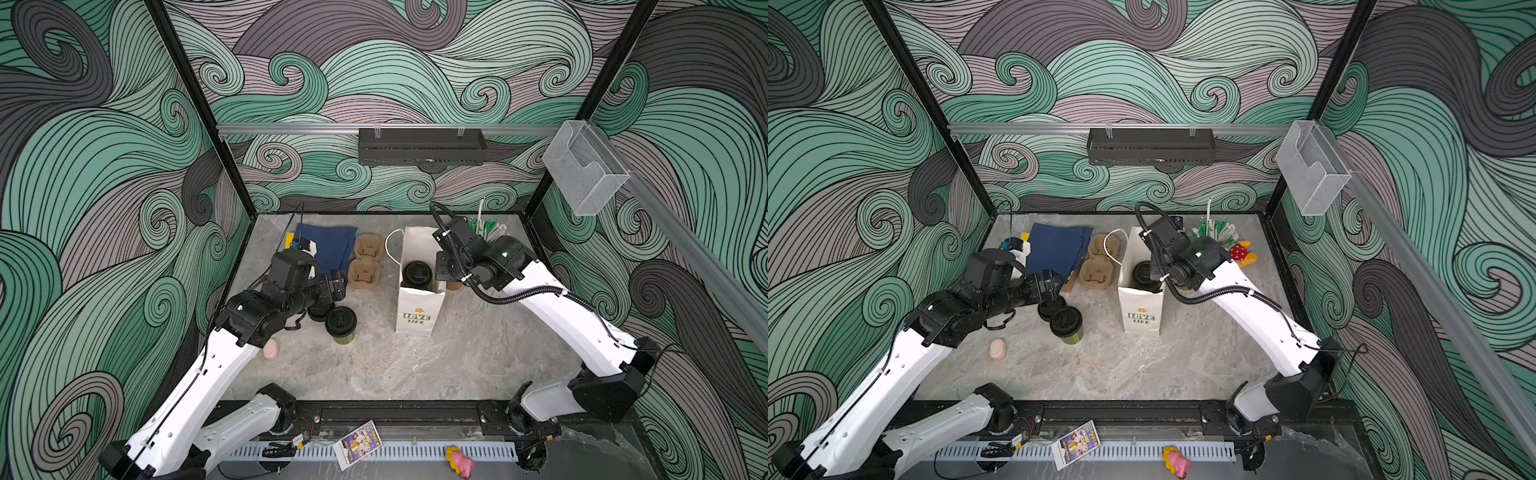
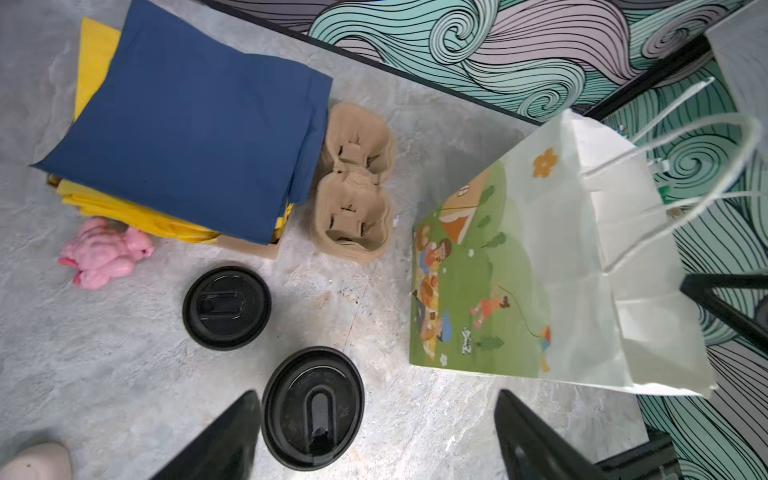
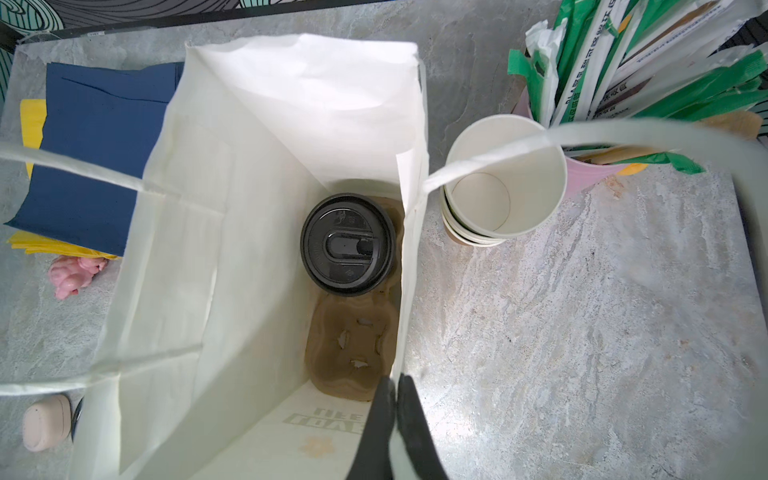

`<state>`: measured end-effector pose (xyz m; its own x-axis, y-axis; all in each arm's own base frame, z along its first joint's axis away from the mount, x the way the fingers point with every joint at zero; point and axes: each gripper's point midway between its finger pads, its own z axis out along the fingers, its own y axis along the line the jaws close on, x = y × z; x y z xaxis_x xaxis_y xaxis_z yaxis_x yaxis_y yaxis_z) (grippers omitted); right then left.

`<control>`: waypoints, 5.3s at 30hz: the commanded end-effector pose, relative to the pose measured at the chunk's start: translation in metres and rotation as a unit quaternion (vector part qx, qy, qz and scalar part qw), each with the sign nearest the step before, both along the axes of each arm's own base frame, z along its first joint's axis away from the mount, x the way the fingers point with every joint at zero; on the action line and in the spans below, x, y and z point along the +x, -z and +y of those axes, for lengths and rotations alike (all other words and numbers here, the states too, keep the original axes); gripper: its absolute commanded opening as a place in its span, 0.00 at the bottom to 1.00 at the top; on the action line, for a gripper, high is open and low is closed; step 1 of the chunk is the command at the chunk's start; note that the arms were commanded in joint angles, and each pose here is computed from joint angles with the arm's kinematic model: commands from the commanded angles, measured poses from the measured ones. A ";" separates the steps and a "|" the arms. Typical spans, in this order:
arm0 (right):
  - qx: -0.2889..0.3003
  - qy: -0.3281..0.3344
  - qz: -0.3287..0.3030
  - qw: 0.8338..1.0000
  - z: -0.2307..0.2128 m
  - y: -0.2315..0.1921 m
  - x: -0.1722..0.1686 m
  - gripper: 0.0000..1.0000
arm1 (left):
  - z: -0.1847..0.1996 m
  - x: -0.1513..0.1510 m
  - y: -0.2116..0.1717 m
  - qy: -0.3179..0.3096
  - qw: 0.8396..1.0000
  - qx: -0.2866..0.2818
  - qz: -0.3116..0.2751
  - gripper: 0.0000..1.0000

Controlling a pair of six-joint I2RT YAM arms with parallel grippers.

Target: Pack the takeout coffee

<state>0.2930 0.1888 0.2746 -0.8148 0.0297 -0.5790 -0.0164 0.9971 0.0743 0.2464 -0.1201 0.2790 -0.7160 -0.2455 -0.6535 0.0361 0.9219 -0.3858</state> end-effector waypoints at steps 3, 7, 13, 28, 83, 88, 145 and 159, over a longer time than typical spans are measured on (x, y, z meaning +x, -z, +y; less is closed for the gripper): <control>-0.005 -0.025 0.012 1.000 -0.004 -0.003 -0.009 0.23 | 0.020 -0.010 0.021 -0.040 0.999 0.014 0.033 0.91; 0.001 -0.060 -0.005 0.998 -0.006 -0.024 -0.016 0.41 | 0.024 -0.012 0.039 -0.038 0.998 0.013 0.055 0.94; 0.035 -0.133 -0.040 0.990 -0.008 -0.058 -0.042 0.53 | 0.026 -0.010 0.059 -0.047 0.995 -0.022 0.082 0.94; 0.060 -0.403 0.013 0.913 0.162 -0.052 -0.112 0.58 | 0.145 -0.044 0.008 -0.325 0.945 -0.021 -0.044 0.91; -0.113 -0.379 0.164 0.904 0.279 0.156 -0.075 0.78 | 0.166 -0.100 0.026 -0.375 0.924 -0.025 -0.068 0.88; -0.118 -0.377 0.166 0.904 0.278 0.159 -0.074 0.73 | 0.166 -0.100 0.025 -0.374 0.925 -0.025 -0.069 0.88; -0.170 -0.392 0.242 0.871 0.242 0.190 -0.107 0.68 | 0.158 -0.089 0.025 -0.352 0.934 -0.024 -0.063 0.88; -0.222 -0.443 0.268 0.826 0.222 0.212 -0.119 0.67 | 0.158 -0.089 0.026 -0.347 0.936 -0.019 -0.060 0.88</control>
<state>0.2037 0.4577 0.1196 -0.5974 -0.7705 -0.2223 -0.7889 0.6144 -0.0094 0.1552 0.0381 0.2523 -0.2864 -0.6626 -0.6920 -0.5289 0.7116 -0.4625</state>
